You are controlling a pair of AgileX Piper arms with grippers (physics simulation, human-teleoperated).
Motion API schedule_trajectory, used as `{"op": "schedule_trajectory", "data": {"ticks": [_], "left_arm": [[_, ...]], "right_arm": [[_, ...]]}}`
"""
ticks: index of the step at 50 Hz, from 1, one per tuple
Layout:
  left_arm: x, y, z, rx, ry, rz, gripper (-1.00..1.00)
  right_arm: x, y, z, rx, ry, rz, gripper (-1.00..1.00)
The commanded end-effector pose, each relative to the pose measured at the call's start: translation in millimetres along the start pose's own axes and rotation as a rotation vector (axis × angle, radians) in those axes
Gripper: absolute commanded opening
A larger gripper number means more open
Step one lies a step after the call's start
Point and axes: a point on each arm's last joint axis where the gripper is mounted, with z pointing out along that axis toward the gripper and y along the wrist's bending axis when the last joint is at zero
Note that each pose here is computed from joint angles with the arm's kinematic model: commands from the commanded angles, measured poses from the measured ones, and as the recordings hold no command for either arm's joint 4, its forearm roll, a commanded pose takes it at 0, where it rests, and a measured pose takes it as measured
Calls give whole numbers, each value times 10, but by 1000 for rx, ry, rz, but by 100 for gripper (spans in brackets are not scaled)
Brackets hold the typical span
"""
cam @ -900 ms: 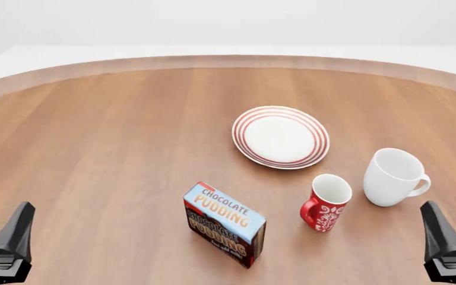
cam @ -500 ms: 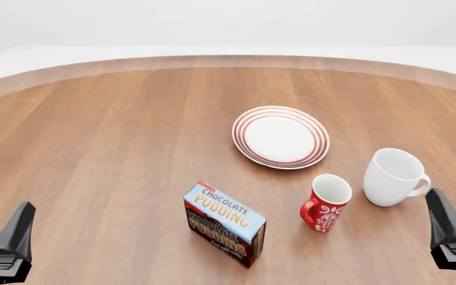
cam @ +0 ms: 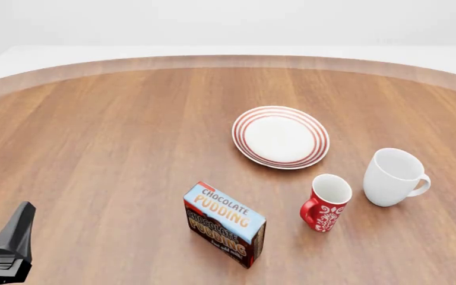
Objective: Put the chocolate pudding to the right of the plate.
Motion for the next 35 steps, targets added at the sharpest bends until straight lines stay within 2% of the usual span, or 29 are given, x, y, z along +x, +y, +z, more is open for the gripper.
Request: {"op": "schedule_trajectory", "data": {"ticks": [1, 3, 5, 7, 12, 15, 23, 25, 26, 28, 32, 35], "left_arm": [[0, 0, 0, 0, 0, 0, 100], [0, 0, 0, 0, 0, 0, 100], [0, 0, 0, 0, 0, 0, 100], [0, 0, 0, 0, 0, 0, 100], [0, 0, 0, 0, 0, 0, 100], [0, 0, 0, 0, 0, 0, 100], [0, 0, 0, 0, 0, 0, 100], [0, 0, 0, 0, 0, 0, 100], [0, 0, 0, 0, 0, 0, 100], [0, 0, 0, 0, 0, 0, 100], [0, 0, 0, 0, 0, 0, 100], [0, 0, 0, 0, 0, 0, 100]], "right_arm": [[-524, 57, 230, -176, -2, -60, 100], [-536, 69, 262, -186, 1, -58, 100], [-519, 134, 420, -226, 38, -81, 100], [-514, 180, 502, -253, 57, -76, 100], [-395, 391, 809, -338, 96, -115, 100], [-369, 498, 942, -374, 106, -113, 100], [-79, 920, 1223, -499, 149, -100, 100], [30, 975, 1246, -515, 152, -152, 100], [26, 1014, 1255, -527, 158, -127, 100], [88, 1105, 1293, -554, 178, -131, 100], [178, 1160, 1333, -565, 201, -141, 100], [290, 1234, 1367, -578, 231, -125, 100]]}}
